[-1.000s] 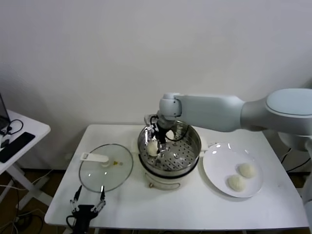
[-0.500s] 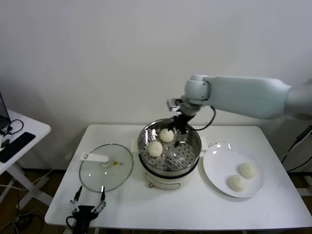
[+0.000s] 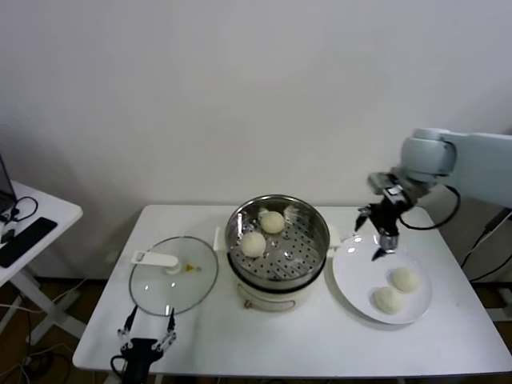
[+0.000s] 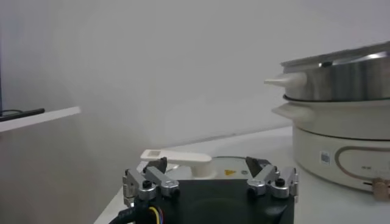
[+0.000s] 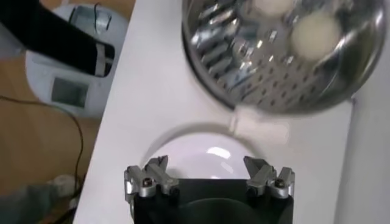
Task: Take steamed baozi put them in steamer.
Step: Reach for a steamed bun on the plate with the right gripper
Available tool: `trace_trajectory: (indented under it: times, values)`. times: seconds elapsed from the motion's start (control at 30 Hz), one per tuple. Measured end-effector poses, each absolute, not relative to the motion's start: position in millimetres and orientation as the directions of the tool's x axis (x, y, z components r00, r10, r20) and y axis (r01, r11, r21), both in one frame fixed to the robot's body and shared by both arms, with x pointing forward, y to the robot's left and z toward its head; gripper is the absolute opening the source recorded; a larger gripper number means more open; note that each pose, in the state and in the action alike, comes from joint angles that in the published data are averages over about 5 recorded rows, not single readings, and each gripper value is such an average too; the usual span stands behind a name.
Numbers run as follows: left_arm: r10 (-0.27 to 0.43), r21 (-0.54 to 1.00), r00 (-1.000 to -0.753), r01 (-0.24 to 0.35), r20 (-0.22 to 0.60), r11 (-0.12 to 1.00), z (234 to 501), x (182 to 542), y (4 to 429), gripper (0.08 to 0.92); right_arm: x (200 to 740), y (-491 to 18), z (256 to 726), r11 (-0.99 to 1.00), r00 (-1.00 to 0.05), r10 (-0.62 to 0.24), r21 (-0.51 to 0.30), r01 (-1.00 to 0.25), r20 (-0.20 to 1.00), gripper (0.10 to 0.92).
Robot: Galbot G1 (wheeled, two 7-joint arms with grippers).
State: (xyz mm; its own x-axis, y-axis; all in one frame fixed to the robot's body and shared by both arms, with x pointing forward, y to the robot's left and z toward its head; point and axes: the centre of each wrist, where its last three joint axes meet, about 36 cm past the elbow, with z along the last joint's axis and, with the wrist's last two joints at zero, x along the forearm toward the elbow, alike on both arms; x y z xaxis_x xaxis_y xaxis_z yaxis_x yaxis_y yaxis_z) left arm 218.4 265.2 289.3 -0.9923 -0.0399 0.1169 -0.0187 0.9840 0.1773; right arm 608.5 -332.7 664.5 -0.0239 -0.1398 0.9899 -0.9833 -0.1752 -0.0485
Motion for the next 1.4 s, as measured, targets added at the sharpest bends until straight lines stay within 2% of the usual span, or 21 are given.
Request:
trace_trajectory:
  times: [0.33, 0.8, 1.2, 1.4]
  values:
    - [-0.048, 0.181, -0.992, -0.026, 0.118, 0.983, 290, 217, 266, 0.823, 580, -390, 586, -0.131, 0.001, -0.074, -0.008, -0.991, 0.997, 0.823]
    - [-0.049, 0.19, -0.991, -0.024, 0.128, 0.982, 286, 217, 266, 0.823, 564, -412, 500, -0.053, -0.014, -0.05, -0.017, -0.998, 0.999, 0.823]
    - [-0.051, 0.193, -0.99, -0.025, 0.131, 0.981, 285, 217, 266, 0.823, 566, -411, 469, -0.018, -0.038, -0.071, -0.04, -0.999, 0.997, 0.823]
    - [-0.052, 0.194, -0.99, -0.026, 0.131, 0.981, 285, 216, 267, 0.823, 564, -412, 464, -0.01, -0.034, -0.076, -0.034, -0.999, 0.997, 0.772]
